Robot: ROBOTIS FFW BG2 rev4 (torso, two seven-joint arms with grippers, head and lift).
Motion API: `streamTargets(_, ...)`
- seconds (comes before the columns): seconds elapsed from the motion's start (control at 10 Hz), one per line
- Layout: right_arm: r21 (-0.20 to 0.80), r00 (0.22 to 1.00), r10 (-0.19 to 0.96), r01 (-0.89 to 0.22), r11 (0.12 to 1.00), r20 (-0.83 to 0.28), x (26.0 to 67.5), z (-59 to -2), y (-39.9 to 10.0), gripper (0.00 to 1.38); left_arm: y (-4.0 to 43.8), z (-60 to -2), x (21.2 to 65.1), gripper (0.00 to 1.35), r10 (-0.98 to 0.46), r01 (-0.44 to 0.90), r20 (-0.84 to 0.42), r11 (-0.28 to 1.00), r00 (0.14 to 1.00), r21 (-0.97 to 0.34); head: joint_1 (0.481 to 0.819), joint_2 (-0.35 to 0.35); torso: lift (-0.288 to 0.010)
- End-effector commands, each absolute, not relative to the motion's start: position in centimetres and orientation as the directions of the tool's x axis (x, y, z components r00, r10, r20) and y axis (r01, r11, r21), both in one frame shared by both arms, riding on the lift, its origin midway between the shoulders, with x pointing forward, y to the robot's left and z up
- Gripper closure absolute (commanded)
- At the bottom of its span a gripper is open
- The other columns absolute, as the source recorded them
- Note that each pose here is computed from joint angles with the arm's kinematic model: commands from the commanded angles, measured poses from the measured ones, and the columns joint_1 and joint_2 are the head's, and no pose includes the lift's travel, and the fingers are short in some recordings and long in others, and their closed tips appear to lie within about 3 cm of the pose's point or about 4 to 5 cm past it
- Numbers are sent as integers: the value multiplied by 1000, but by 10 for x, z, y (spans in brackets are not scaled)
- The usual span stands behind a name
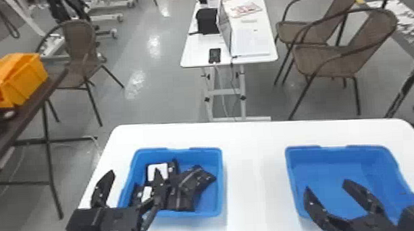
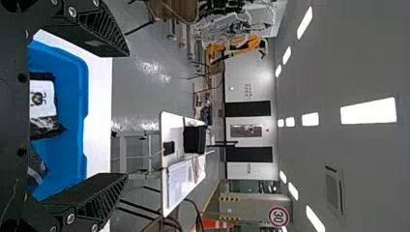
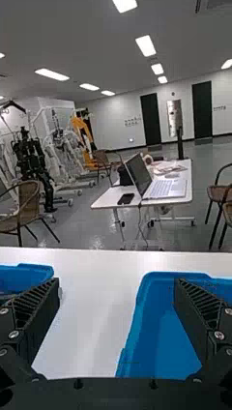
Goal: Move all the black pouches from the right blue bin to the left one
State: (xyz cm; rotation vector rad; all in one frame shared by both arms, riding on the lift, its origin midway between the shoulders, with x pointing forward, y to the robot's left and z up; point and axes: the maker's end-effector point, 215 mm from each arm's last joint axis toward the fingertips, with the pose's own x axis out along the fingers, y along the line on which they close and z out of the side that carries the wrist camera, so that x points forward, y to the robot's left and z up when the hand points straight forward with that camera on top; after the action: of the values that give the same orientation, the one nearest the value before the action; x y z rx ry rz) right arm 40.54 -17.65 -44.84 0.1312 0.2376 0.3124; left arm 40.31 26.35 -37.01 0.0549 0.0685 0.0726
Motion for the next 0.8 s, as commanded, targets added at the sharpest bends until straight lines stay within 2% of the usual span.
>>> streamTargets(0.0,166,930,272,-235,958,-247,379,-460,-193,145,277,-391,376,142,125,-112,-153,990,980,89,695,121,10)
streamTargets(0.1,157,934,252,-217,963,-254,375,-464,-203,145,280,-391,372,142,142,-129,-159,988,977,88,695,125,10)
streamTargets(0.2,117,928,267,-244,963,-259,376,-463,-206,145,276,-389,375,142,132,-117,-156,988,979,102,695,125,10)
streamTargets(0.7,120,926,275,-251,960,-260,377,-465,-207,145,275,-391,375,142,132,-117,-166,988,977,96,695,101,10)
